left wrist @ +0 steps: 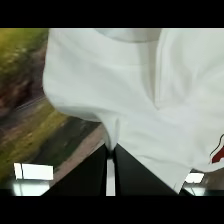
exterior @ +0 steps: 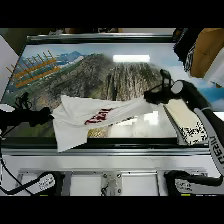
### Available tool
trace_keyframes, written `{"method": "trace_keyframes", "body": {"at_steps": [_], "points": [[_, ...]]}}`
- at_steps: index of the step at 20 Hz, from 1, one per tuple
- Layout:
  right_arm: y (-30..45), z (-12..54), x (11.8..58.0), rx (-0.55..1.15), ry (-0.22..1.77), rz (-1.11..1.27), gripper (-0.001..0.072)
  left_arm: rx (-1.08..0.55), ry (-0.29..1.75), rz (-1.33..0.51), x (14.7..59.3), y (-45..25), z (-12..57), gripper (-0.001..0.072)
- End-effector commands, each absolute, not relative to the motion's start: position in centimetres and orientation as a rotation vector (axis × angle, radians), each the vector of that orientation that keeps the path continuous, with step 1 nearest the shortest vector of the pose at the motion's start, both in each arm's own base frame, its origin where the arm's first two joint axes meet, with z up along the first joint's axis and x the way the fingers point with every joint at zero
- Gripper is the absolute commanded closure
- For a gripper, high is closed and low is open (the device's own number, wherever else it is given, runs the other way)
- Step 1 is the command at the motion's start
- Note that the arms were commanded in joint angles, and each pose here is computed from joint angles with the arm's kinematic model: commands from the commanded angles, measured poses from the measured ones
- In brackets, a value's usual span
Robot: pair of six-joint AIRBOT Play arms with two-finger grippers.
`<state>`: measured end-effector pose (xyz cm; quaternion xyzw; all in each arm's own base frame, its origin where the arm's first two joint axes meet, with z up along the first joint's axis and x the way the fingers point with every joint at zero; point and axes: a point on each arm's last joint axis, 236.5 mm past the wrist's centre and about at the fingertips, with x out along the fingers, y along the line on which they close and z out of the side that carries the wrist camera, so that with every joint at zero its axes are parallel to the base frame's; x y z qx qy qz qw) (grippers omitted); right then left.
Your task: Fold the clothes and pants, and hang the long-sleeved shirts on hangers.
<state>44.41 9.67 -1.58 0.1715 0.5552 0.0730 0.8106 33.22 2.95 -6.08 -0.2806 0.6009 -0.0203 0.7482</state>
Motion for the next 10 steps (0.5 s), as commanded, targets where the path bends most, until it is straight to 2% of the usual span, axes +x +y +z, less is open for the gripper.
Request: {"method": "trace_keyframes", "body": {"at_steps": [1, 2, 3, 6, 9, 10], "points": [[6.6, 0.9, 47.1, 0.397, 1.151, 0.112, 0.0085, -0.558, 1.339, -0.135, 33.4, -0.3, -5.9, 0.0694], [5.7, 1.7, 46.8, 0.399, 1.148, 0.101, 0.0131, -0.547, 1.344, -0.148, 33.3, -0.9, -5.9, 0.0694], [4.4, 2.5, 46.2, 0.381, 1.150, 0.079, 0.0289, -0.540, 1.347, -0.156, 33.3, -1.2, -5.9, 0.0694], [-0.1, 2.5, 41.1, 0.312, 1.244, -0.030, 0.0307, -0.536, 1.352, -0.163, 33.2, -1.5, -5.9, 0.0693], [-1.2, -1.9, 34.9, 0.508, 1.364, -0.198, 0.0305, -0.535, 1.350, -0.162, 33.3, -1.4, -5.9, 0.0693], [-0.8, -4.1, 33.2, 0.598, 1.389, -0.264, 0.0256, -0.536, 1.350, -0.162, 33.3, -1.4, -5.9, 0.0694]]}}
